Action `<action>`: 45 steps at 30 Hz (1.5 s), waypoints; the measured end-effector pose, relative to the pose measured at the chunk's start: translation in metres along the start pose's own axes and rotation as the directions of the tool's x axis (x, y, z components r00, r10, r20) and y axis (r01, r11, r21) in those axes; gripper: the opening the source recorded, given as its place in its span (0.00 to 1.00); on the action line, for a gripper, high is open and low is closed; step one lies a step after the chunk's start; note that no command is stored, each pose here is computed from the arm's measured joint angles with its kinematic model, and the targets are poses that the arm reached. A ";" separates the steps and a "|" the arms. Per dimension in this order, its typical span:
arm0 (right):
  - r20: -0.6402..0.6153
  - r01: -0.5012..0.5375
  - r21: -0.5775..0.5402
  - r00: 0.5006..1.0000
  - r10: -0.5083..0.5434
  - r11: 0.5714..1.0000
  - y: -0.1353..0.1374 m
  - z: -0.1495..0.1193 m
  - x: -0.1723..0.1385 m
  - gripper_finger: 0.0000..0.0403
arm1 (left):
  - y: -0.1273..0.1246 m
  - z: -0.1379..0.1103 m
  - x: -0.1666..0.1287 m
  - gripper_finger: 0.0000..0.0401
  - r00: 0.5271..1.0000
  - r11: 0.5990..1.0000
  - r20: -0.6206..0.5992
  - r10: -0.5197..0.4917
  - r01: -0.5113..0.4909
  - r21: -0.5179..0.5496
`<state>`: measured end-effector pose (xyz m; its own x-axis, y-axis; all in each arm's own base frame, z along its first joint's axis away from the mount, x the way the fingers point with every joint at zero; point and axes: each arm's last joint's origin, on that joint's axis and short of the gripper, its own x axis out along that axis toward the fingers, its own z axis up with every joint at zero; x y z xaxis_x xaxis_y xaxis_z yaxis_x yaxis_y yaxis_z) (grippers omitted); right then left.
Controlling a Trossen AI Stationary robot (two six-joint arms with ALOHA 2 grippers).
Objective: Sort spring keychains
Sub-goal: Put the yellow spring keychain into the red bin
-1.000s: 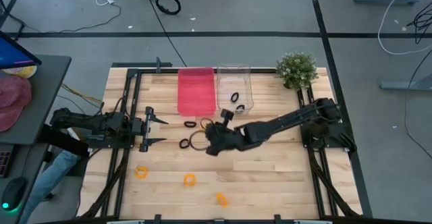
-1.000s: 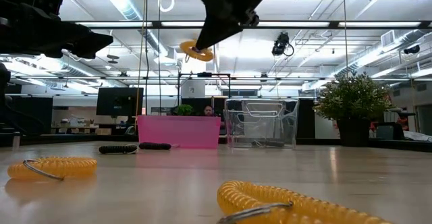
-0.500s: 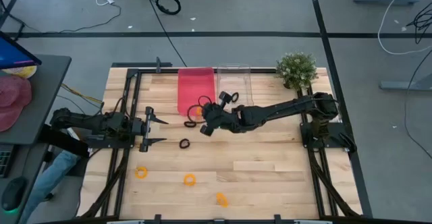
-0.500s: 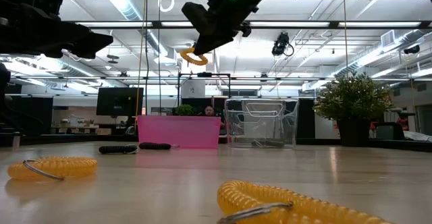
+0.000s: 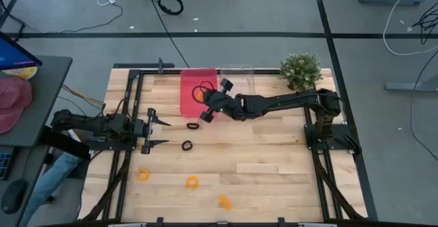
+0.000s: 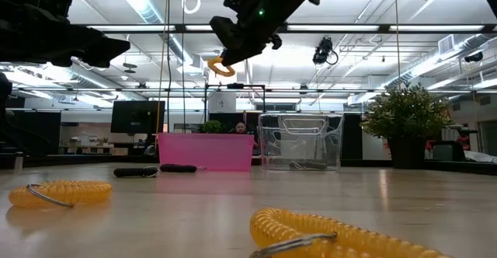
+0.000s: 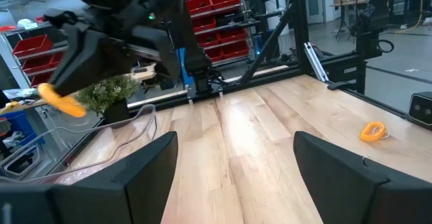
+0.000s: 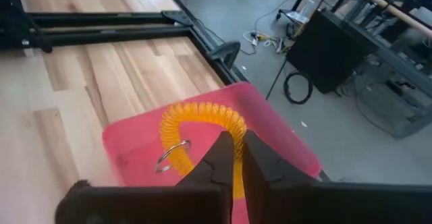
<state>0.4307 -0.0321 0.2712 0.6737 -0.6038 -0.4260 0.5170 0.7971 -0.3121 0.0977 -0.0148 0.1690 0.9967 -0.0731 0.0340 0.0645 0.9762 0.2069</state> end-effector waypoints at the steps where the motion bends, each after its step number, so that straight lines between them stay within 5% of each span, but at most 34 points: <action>1: 0.007 -0.005 0.000 1.000 0.005 1.000 -0.002 0.001 0.002 0.02 | 0.000 0.000 0.000 0.74 1.000 1.000 0.000 0.000 0.000 0.000; 24: 0.073 -0.035 0.032 0.997 0.033 0.999 -0.043 0.008 0.027 0.04 | 0.000 0.000 0.000 0.74 1.000 1.000 0.000 0.000 0.000 0.000; 45: 0.058 -0.037 0.045 0.998 0.035 0.998 -0.043 0.006 0.028 0.47 | 0.000 0.000 0.000 0.74 1.000 1.000 0.000 0.000 0.000 0.000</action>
<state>0.4306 -0.0830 0.2782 0.7205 -0.5755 -0.3868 0.5151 0.8177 -0.2572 0.0977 -0.0148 0.1690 0.9967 -0.0731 0.0339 0.0645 0.9763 0.2068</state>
